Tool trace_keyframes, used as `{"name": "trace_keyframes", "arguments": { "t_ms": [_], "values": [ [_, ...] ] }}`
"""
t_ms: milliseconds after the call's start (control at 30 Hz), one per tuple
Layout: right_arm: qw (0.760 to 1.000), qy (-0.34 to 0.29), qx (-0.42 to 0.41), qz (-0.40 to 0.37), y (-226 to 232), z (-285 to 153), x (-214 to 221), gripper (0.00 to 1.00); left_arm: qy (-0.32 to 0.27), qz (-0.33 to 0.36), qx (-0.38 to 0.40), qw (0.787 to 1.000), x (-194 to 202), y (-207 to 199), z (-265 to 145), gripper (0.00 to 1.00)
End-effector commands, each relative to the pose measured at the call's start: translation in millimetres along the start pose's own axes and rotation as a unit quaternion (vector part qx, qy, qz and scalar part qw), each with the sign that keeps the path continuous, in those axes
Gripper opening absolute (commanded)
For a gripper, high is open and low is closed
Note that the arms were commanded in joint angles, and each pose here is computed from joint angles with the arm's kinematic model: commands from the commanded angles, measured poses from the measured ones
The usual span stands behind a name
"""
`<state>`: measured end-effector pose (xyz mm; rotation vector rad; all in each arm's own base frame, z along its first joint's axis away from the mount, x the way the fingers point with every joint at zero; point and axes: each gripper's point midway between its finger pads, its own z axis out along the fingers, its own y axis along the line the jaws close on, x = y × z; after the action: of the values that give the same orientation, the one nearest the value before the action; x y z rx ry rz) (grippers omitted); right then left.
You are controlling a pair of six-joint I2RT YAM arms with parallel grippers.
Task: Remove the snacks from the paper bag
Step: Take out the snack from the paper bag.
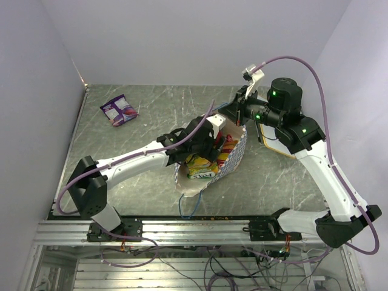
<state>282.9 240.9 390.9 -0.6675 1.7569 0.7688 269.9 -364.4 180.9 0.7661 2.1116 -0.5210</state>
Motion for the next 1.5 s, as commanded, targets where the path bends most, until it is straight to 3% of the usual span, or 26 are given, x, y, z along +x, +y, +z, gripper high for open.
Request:
{"name": "trace_keyframes", "arguments": {
  "t_ms": [0,100,267,733,1100,1467],
  "values": [
    [0.999,-0.024,-0.008,-0.019,5.8,-5.8,-18.3,0.0,-0.021,-0.013,-0.011,1.0,-2.9,10.6,6.7,0.85],
    [1.0,-0.022,-0.006,-0.019,5.1,-6.5,-16.3,0.0,0.003,-0.005,-0.02,1.0,17.3,16.4,10.9,0.84],
    [1.0,-0.025,-0.007,-0.015,5.6,-6.3,-15.9,0.0,0.044,0.001,-0.039,0.998,39.5,23.8,12.2,0.7],
    [0.999,-0.024,-0.009,-0.022,5.6,-5.2,-19.2,0.0,0.035,-0.033,-0.043,0.998,9.3,20.1,-29.3,0.08],
    [0.999,-0.03,-0.01,-0.027,5.3,-4.8,-16.2,0.0,-0.056,-0.061,-0.006,0.997,-64.9,5.0,-85.5,0.07],
    [0.999,-0.042,-0.008,-0.027,3.1,-1.3,-15.8,0.0,-0.154,-0.076,-0.009,0.985,-131.7,13.1,-178.9,0.07]
  ]
}}
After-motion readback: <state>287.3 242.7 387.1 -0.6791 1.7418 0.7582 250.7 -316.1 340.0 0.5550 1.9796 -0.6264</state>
